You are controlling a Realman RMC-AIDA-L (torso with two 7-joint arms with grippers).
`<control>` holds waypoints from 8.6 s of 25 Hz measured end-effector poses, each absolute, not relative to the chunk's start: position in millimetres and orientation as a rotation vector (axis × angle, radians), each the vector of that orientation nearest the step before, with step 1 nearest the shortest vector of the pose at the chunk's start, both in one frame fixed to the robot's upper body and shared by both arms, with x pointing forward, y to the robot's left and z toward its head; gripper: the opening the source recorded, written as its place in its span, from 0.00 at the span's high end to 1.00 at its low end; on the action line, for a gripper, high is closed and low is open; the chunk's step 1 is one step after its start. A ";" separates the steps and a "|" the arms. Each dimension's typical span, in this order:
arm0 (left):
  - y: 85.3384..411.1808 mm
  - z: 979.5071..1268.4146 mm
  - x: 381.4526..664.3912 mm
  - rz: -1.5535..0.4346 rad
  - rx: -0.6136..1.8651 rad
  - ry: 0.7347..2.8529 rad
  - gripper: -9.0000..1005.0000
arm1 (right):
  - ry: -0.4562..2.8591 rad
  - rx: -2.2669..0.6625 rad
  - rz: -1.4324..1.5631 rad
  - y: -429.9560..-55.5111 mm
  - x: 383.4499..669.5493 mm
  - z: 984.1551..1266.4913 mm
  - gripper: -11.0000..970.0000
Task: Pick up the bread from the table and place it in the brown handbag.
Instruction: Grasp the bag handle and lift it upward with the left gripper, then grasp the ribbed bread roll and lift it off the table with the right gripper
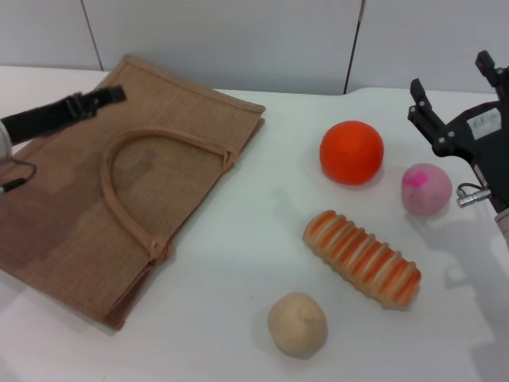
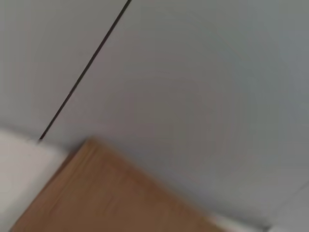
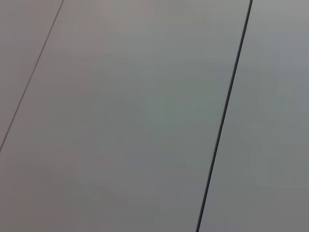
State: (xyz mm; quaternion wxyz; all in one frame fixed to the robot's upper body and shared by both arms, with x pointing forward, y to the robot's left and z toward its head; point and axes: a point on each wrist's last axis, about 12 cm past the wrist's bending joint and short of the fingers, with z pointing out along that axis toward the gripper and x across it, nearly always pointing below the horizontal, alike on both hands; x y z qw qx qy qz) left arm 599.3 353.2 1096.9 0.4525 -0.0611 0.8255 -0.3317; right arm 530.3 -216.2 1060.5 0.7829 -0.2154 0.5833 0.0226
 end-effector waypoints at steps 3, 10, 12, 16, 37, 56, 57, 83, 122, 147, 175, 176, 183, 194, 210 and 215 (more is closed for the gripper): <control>358.7 1104.2 601.9 -0.773 -0.142 2.162 0.17 | 1.261 -0.464 0.048 -216.6 529.8 1060.1 0.09; 369.8 1123.1 607.1 -0.611 -0.094 2.365 0.17 | 1.261 -0.463 0.047 -216.9 529.8 1060.1 0.09; 368.5 1124.9 609.3 -0.586 -0.061 2.399 0.17 | 1.261 -0.461 0.046 -217.2 530.1 1060.3 0.09; 363.6 1127.3 614.8 -0.544 -0.016 2.444 0.17 | 1.260 -0.459 0.045 -217.4 530.6 1060.7 0.09; 330.3 1097.4 631.4 -0.443 0.151 2.436 0.23 | 1.257 -0.461 0.046 -216.8 531.3 1061.3 0.09; 323.8 1089.1 632.8 -0.410 0.173 2.471 0.29 | 1.258 -0.464 0.048 -216.3 530.6 1060.8 0.10; 323.9 1089.2 632.6 -0.412 0.171 2.472 0.32 | 1.259 -0.464 0.047 -216.6 530.4 1060.5 0.10; 335.3 1103.4 629.8 -0.447 0.142 2.434 0.83 | 1.263 -0.458 0.042 -218.5 529.8 1059.8 0.10; 309.1 1087.2 642.3 -0.365 0.266 2.445 0.59 | 1.257 -0.461 0.045 -216.9 531.5 1061.3 0.10; 316.4 1093.9 639.9 -0.502 0.145 2.268 0.87 | 1.307 -0.382 0.047 -220.3 531.1 1058.1 0.10; 332.8 1118.2 580.8 -0.902 0.263 1.677 0.85 | 1.754 -1.118 0.288 -173.0 526.4 1105.9 0.10; 332.9 1118.5 580.8 -0.902 0.263 1.673 0.85 | 1.764 -1.138 0.279 -172.4 526.0 1105.1 0.10; 332.7 1118.6 580.6 -0.902 0.264 1.669 0.85 | 1.840 -1.236 0.240 -166.0 527.3 1100.7 0.10; 332.4 1118.7 580.5 -0.904 0.263 1.667 0.84 | 1.966 -1.322 0.187 -161.1 535.2 1090.3 0.10; 332.6 1119.4 580.4 -0.908 0.264 1.664 0.83 | 2.068 -1.341 0.173 -170.9 540.9 1083.1 0.10; 332.7 1119.4 580.3 -0.907 0.264 1.663 0.83 | 2.079 -1.352 0.174 -169.1 541.8 1080.5 0.10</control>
